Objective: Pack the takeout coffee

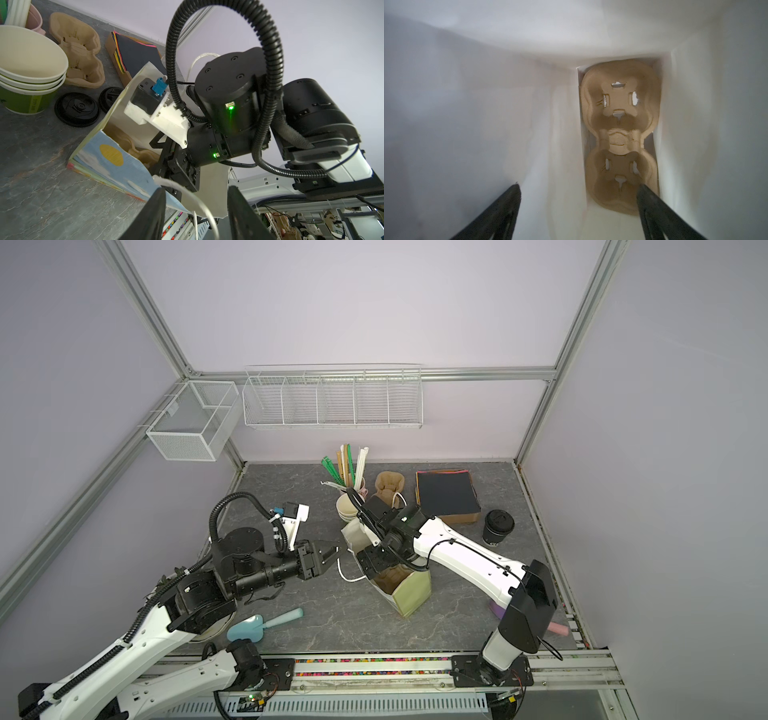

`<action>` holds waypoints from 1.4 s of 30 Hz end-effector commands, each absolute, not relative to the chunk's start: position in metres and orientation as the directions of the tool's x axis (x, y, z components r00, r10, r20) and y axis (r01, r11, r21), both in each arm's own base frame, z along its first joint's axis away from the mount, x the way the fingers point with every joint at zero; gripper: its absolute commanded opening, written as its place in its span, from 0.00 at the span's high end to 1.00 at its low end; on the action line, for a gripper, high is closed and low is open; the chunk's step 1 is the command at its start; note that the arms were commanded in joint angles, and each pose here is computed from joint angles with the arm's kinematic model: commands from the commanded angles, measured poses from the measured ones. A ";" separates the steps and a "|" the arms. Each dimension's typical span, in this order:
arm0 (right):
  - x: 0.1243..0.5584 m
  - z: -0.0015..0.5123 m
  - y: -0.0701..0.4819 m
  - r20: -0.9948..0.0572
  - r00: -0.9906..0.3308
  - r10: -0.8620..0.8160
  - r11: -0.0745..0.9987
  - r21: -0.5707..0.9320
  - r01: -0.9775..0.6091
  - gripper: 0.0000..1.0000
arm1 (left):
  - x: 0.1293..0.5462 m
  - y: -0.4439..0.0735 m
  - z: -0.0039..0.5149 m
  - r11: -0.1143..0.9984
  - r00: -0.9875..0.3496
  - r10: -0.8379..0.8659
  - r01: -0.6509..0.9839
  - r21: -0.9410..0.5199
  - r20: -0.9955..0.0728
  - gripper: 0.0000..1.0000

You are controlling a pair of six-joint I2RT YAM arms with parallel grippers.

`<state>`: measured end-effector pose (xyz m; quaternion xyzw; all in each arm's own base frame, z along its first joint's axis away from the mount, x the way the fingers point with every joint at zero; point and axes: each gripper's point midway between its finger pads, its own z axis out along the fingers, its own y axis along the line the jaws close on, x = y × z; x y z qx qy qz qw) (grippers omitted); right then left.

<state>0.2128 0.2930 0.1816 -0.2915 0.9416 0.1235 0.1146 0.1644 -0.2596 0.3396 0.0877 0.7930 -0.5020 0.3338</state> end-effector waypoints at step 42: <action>0.189 0.221 0.304 -0.388 -0.719 -0.576 0.634 0.344 -0.693 0.10 | 0.188 -0.256 0.300 0.676 -0.715 -0.065 0.481 -0.558 -0.696 1.00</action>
